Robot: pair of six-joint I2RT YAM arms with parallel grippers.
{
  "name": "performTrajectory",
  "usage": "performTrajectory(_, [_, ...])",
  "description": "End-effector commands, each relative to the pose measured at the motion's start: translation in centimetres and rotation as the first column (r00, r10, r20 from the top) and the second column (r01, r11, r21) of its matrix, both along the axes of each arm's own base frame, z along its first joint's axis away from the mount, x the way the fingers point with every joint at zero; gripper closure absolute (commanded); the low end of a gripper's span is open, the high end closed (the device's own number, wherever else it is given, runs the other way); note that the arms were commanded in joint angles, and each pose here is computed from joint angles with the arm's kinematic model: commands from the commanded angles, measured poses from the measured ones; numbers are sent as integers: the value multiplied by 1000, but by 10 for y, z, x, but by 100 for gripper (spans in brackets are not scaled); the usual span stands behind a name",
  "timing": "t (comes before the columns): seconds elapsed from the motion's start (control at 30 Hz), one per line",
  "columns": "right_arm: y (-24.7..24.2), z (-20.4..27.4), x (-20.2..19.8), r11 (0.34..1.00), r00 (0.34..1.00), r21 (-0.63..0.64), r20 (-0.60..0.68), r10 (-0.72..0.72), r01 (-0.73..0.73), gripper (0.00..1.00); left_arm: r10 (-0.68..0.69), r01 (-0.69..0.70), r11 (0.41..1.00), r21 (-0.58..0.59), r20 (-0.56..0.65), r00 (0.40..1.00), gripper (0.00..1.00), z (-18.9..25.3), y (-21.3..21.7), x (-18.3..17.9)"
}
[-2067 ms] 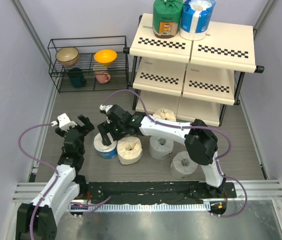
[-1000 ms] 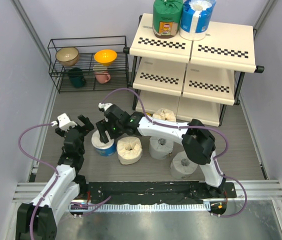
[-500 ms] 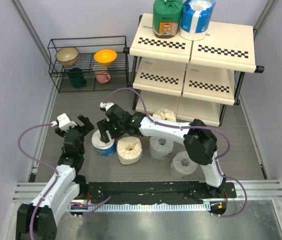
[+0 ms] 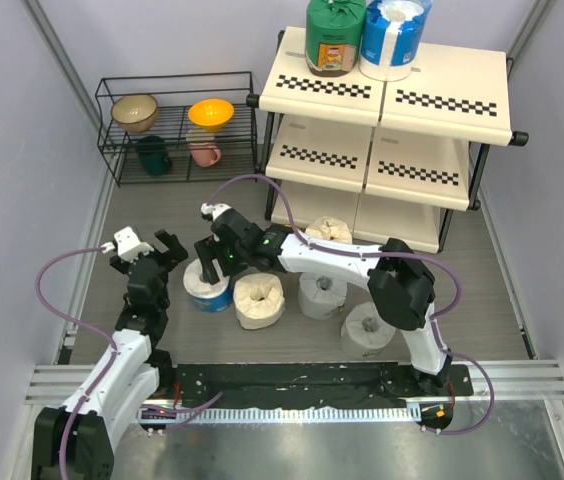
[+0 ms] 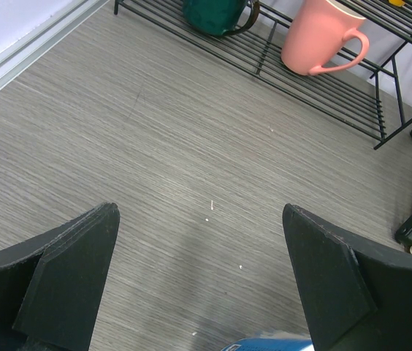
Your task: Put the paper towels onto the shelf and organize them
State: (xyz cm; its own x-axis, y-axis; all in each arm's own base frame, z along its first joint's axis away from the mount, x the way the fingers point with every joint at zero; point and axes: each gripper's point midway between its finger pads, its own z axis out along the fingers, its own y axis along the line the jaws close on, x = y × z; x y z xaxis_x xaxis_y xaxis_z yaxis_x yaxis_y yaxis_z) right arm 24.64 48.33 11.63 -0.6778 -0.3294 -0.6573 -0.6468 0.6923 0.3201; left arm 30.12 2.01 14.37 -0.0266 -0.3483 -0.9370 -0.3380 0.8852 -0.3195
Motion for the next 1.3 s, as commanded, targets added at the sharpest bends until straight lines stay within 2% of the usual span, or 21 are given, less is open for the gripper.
performTrajectory(0.0, [-4,18,14,997,996,18,56,-76,75,20,26,-25,1000,-14,40,999,0,10,4,1])
performTrajectory(0.27, [-4,8,14,997,996,-14,41,-74,75,34,26,-25,1000,-12,35,999,0,9,4,2])
performTrajectory(0.5, [2,-5,4,1000,1000,-22,-6,-22,22,37,26,-25,1000,-14,37,999,0,10,4,2])
performTrajectory(0.67, [-1,-24,1,997,999,-74,-29,-16,13,36,26,-25,1000,-12,37,999,0,9,4,2])
performTrajectory(0.77, [-3,-25,2,997,999,-77,-26,-22,20,46,27,-27,1000,-14,40,999,0,10,4,1])
performTrajectory(0.8, [-3,-21,4,997,999,-75,-13,-31,30,52,29,-28,999,-14,40,999,0,10,5,1])
performTrajectory(0.83, [-5,-19,5,996,999,-78,-4,-37,37,63,27,-27,1000,-14,40,999,0,10,4,1])
performTrajectory(0.9, [-7,-11,8,996,999,-78,18,-43,45,74,29,-28,999,-14,39,999,0,10,5,1])
performTrajectory(1.1, [-25,43,26,990,980,-41,154,-125,133,77,29,-28,1000,-14,39,999,0,9,4,1])
performTrajectory(1.23, [-47,83,41,974,943,-16,256,-213,224,77,31,-30,999,-15,41,999,0,10,5,1])
performTrajectory(1.27, [-59,101,49,961,916,-1,303,-264,277,77,32,-32,999,-15,41,999,0,10,5,1])
